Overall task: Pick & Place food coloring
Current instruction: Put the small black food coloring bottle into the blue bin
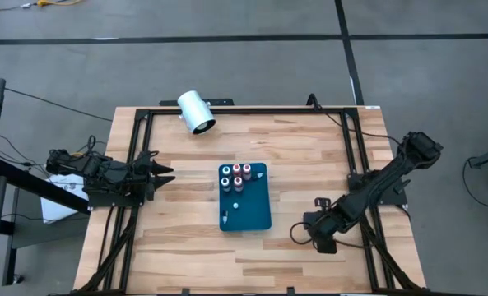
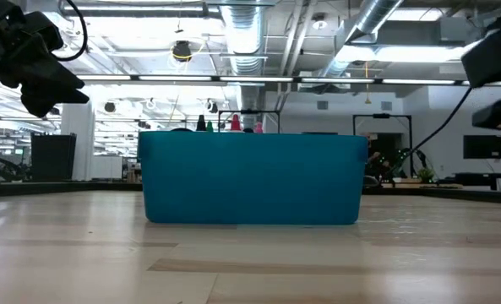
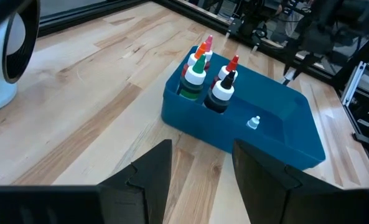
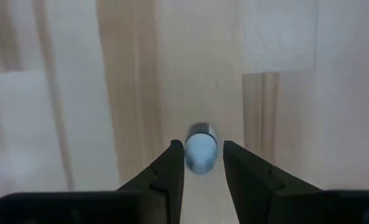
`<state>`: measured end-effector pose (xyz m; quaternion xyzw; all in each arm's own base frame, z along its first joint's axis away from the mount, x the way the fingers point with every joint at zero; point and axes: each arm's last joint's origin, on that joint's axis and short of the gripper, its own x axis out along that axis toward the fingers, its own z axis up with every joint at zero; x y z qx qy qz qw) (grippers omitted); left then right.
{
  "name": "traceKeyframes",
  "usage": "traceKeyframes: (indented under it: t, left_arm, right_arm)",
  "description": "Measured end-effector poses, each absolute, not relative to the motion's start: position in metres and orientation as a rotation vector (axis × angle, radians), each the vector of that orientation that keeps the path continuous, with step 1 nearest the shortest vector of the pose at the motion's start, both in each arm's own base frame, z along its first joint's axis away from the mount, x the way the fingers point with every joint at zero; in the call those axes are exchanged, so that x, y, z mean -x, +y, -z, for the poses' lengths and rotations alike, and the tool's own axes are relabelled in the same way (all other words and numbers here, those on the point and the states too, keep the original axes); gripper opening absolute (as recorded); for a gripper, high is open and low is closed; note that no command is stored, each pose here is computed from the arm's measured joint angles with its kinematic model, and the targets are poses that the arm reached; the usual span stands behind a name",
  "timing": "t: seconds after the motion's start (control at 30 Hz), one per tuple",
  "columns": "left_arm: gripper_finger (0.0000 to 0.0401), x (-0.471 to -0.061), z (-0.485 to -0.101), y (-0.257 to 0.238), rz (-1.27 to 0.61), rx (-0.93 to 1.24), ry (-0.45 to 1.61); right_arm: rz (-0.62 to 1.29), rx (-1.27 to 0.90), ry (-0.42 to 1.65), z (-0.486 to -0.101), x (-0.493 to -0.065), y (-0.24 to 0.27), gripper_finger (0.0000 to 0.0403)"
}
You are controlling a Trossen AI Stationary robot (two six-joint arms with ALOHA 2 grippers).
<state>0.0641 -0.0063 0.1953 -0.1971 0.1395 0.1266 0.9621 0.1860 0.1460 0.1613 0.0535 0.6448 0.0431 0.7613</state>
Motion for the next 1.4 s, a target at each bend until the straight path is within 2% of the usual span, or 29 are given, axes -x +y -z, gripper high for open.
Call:
traceKeyframes:
  t: [0.37,1.03,1.4]
  left_arm:
    - [0.016,-0.064,-0.195,-0.006,-0.256,0.4,0.281]
    - [0.016,-0.064,-0.195,-0.006,-0.256,0.4,0.281]
    - [0.016,-0.064,-0.195,-0.006,-0.256,0.4,0.281]
  right_arm:
    - [-0.083,-0.091,1.48,-0.138,-0.192,0.151,0.0102]
    - [-0.091,-0.099,1.461,-0.139,-0.193,0.152,0.0102]
    - [-0.054,-0.132,1.457,-0.139,-0.199,0.144,0.0068]
